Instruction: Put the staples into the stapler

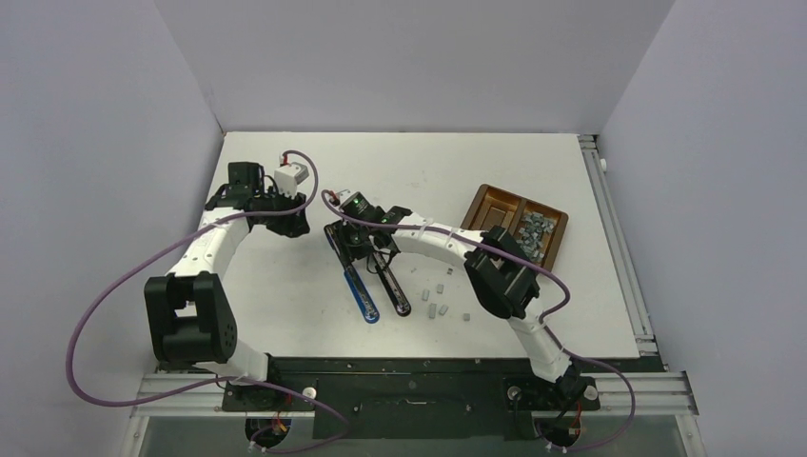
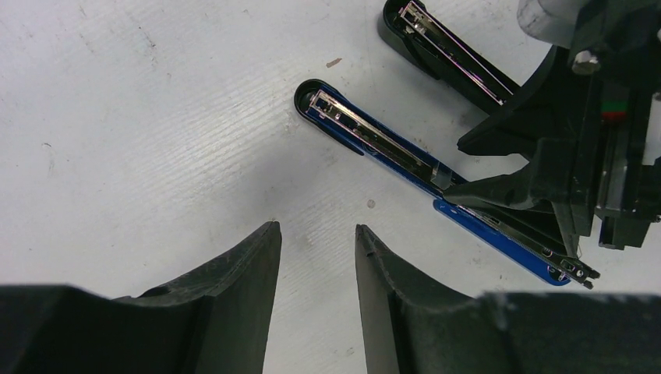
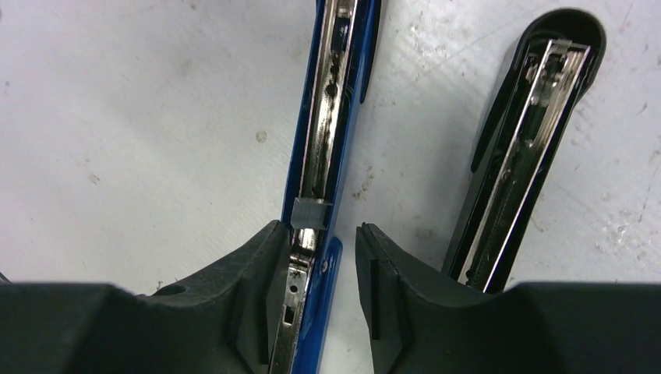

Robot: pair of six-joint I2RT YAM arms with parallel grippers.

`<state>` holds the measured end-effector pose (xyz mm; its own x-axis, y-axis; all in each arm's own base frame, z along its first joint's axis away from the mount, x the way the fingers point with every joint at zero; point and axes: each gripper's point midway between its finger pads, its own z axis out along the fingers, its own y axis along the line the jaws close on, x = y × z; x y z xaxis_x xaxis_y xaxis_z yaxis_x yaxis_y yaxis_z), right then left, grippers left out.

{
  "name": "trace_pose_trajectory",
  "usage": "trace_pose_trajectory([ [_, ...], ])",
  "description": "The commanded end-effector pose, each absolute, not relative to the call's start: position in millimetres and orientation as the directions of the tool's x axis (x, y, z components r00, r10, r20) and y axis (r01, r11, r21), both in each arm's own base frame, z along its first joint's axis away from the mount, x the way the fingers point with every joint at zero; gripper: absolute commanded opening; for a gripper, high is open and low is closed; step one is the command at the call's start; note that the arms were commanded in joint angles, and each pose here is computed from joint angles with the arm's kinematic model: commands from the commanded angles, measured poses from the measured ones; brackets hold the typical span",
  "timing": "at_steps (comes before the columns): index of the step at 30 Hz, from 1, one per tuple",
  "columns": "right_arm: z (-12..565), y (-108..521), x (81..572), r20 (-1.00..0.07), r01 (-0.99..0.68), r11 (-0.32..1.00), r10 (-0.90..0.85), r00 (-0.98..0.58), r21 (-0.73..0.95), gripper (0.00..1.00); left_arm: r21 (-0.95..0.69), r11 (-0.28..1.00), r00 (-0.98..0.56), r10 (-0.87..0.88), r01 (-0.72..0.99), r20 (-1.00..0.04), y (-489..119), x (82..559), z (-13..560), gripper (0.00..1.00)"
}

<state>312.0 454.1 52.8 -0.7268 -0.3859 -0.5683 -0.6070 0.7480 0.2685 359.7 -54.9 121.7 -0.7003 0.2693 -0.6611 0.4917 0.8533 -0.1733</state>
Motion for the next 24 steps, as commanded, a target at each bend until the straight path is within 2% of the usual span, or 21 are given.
trace_pose_trajectory([
  [1, 78, 477, 330, -0.650, -0.625, 0.731, -0.339, -0.681, 0.273, 0.36, -0.163, 0.844, -0.671, 0.274, 0.512, -0.689, -57, 358, 133, 0.37],
  [15, 58, 476, 331, -0.606, -0.622, 0.744, -0.383, -0.697, 0.245, 0.25, -0.156, 0.834, -0.645, 0.277, 0.530, -0.712, -59, 355, 143, 0.38],
  [24, 74, 474, 331, -0.623, -0.620, 0.745, -0.368, -0.690, 0.245, 0.11, -0.145, 0.831, -0.628, 0.278, 0.536, -0.727, -60, 352, 151, 0.38],
])
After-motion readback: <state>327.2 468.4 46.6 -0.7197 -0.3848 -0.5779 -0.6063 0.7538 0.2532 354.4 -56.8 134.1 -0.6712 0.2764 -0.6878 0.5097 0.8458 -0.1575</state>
